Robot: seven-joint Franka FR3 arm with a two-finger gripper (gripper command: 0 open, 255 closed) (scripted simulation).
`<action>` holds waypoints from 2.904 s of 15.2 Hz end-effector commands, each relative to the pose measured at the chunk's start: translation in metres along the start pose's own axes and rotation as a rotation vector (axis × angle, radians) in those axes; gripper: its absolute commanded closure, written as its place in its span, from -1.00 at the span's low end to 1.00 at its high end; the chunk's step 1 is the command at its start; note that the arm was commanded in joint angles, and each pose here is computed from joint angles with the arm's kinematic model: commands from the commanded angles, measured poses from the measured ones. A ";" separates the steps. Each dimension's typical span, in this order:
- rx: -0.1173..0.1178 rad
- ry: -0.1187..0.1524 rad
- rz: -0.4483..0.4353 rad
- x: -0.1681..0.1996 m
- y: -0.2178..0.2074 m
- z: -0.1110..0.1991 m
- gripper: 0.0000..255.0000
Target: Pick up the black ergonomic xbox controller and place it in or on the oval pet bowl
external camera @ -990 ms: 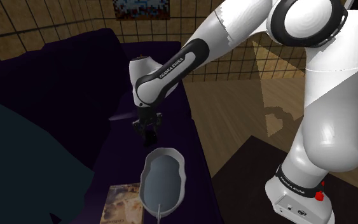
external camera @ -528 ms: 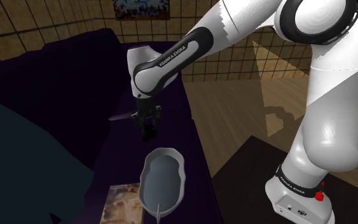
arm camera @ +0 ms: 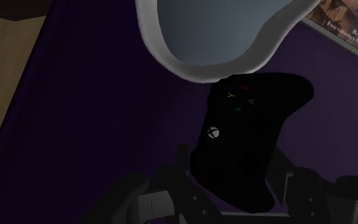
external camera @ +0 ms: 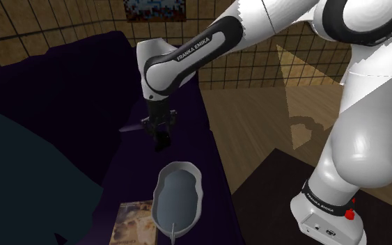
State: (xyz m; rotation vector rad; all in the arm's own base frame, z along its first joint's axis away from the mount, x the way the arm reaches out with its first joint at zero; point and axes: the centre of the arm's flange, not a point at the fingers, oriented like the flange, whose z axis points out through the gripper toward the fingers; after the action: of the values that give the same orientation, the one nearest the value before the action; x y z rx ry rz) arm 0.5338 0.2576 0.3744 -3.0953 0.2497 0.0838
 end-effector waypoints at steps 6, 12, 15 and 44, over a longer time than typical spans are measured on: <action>0.000 0.000 0.000 -0.088 -0.017 -0.001 1.00; 0.000 0.000 0.000 -0.166 -0.035 -0.002 1.00; 0.000 0.000 0.000 -0.165 -0.035 0.014 1.00; 0.000 0.000 0.000 -0.161 -0.033 0.041 -1.00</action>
State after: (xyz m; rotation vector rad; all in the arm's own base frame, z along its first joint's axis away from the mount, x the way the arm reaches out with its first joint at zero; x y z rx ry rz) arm 0.3778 0.3188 0.3319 -3.0945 0.2502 0.0819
